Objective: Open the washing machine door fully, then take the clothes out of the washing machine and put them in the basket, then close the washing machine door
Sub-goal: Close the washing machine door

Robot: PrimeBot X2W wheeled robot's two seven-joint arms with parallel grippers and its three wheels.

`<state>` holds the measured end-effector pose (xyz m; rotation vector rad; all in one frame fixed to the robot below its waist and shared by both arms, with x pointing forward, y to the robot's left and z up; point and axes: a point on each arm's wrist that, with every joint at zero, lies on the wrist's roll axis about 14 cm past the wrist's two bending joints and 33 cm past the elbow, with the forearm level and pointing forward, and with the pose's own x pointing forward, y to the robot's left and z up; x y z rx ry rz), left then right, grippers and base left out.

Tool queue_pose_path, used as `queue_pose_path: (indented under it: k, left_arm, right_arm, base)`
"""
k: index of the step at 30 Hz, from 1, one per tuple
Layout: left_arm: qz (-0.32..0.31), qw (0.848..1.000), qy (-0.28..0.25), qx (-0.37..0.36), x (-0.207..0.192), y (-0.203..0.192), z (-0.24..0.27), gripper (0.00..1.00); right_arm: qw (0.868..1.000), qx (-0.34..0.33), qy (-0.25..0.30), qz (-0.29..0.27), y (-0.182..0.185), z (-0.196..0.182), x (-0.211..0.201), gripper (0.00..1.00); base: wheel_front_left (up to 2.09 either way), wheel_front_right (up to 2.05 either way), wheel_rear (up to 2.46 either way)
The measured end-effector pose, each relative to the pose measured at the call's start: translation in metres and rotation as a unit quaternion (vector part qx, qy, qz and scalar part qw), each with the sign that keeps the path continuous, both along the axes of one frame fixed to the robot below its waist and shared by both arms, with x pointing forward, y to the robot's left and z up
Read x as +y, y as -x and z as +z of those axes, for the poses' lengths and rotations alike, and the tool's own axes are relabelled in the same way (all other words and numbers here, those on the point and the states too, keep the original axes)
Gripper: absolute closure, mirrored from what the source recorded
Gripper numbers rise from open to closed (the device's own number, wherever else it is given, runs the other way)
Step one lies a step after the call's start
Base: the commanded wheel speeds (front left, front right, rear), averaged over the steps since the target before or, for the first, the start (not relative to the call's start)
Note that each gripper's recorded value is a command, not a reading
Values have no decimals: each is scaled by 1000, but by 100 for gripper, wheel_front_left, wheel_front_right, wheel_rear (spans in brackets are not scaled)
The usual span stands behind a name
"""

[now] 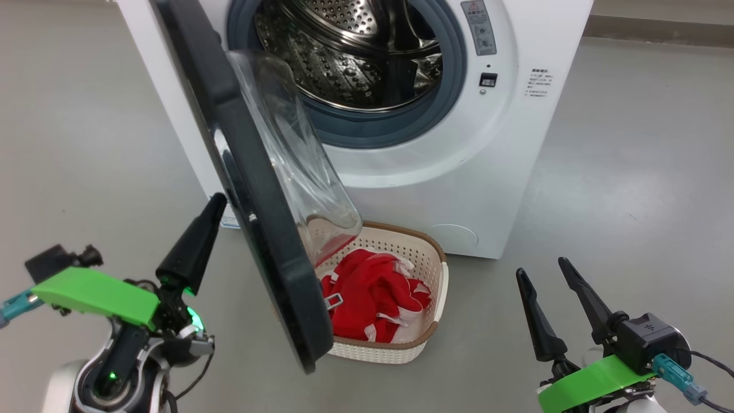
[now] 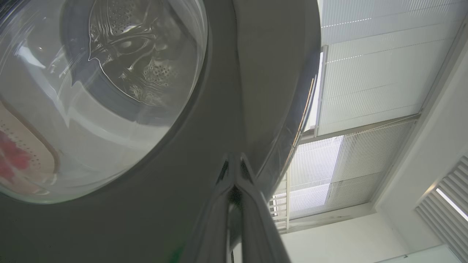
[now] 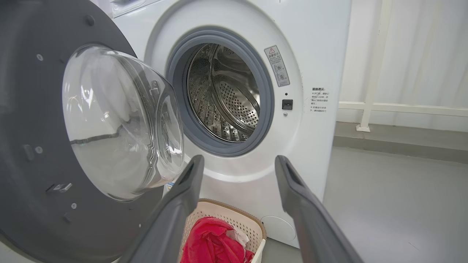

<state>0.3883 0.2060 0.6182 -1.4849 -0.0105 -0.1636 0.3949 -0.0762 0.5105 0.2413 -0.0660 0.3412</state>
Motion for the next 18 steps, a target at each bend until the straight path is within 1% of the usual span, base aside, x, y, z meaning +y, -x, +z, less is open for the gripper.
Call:
queue_pose_path:
  k: [9,18]
  left_arm:
    - [-34,999,-2,-3,-22,-15,3,100]
    - [-63,998,-2,0,-47,-30,-1,100]
  right_arm:
    - [1000,1,-1,-21,-1,0,-14,0]
    - [998,8,-2,-54,3,-5,-37,0]
  base:
    - [0,0,0]
    - [0,0,0]
